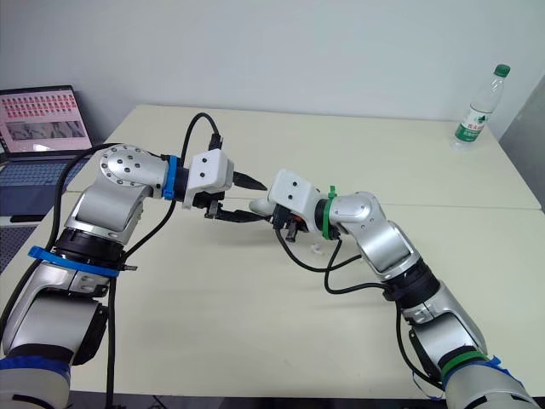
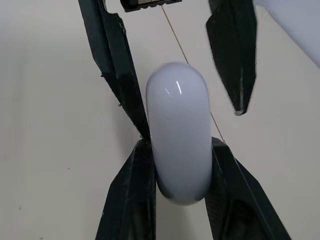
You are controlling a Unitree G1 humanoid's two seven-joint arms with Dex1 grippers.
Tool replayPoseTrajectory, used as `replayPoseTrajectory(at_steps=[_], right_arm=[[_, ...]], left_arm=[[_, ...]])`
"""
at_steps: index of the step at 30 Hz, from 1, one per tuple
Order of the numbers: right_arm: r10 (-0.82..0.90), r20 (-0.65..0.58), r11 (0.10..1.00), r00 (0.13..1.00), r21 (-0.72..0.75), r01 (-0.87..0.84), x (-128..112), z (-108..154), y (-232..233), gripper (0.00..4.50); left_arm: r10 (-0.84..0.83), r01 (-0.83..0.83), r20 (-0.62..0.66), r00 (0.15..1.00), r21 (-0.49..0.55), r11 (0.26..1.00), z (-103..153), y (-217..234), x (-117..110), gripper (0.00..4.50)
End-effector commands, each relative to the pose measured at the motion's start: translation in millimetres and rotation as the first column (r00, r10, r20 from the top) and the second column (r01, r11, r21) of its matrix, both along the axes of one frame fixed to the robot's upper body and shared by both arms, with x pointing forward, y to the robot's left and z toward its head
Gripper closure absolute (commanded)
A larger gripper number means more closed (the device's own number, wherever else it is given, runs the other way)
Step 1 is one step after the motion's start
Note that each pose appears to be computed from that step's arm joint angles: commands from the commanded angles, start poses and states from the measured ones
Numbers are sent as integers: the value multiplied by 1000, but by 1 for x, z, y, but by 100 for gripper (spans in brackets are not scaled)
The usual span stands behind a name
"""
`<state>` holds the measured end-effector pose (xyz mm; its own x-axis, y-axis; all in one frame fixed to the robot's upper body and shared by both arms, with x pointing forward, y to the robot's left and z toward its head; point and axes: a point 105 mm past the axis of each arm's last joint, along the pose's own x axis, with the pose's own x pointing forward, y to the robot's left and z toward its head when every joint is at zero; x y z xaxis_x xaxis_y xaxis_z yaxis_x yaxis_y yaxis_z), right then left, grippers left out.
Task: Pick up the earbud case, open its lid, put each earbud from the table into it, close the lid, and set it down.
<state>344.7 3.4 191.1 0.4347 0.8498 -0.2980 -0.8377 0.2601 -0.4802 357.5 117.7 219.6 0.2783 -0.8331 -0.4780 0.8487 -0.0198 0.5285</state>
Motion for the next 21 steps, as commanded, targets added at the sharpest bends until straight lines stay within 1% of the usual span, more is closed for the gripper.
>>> replayPoseTrajectory(at_steps=[1, 3, 4, 9, 11, 13, 19, 20, 21], right_arm=[[70, 86, 997, 994, 24, -73, -11, 22, 12, 363], [71, 87, 997, 994, 24, -73, -11, 22, 13, 363], [71, 87, 997, 994, 24, -73, -11, 22, 13, 363], [73, 92, 997, 993, 28, -76, -9, 23, 12, 363], [74, 89, 996, 993, 45, -79, -9, 24, 9, 291], [64, 91, 995, 994, 71, -70, -9, 27, 3, 240], [3, 99, 985, 995, 170, -20, -12, 41, -15, 20], [-10, 104, 983, 995, 181, -9, -12, 42, -16, 1], [-34, 114, 981, 993, 195, 11, -11, 45, -17, 1]], left_arm=[[-29, 31, 54, 998, -31, 999, 16, -5, -3, 299], [-36, 37, 49, 998, -27, 999, 15, -5, -4, 363], [-39, 41, 47, 998, -27, 999, 14, -5, -5, 374], [-32, 34, 38, 999, -35, 999, 15, -3, -4, 374], [-13, 14, 24, 1000, -59, 998, 15, -2, -3, 374], [17, -18, -13, 1000, -94, 995, 14, 3, -1, 374], [98, -127, -136, 986, -222, 967, 15, 14, 0, 374], [102, -136, -148, 984, -235, 962, 15, 14, 0, 374], [108, -147, -162, 981, -247, 958, 13, 14, -1, 374]])
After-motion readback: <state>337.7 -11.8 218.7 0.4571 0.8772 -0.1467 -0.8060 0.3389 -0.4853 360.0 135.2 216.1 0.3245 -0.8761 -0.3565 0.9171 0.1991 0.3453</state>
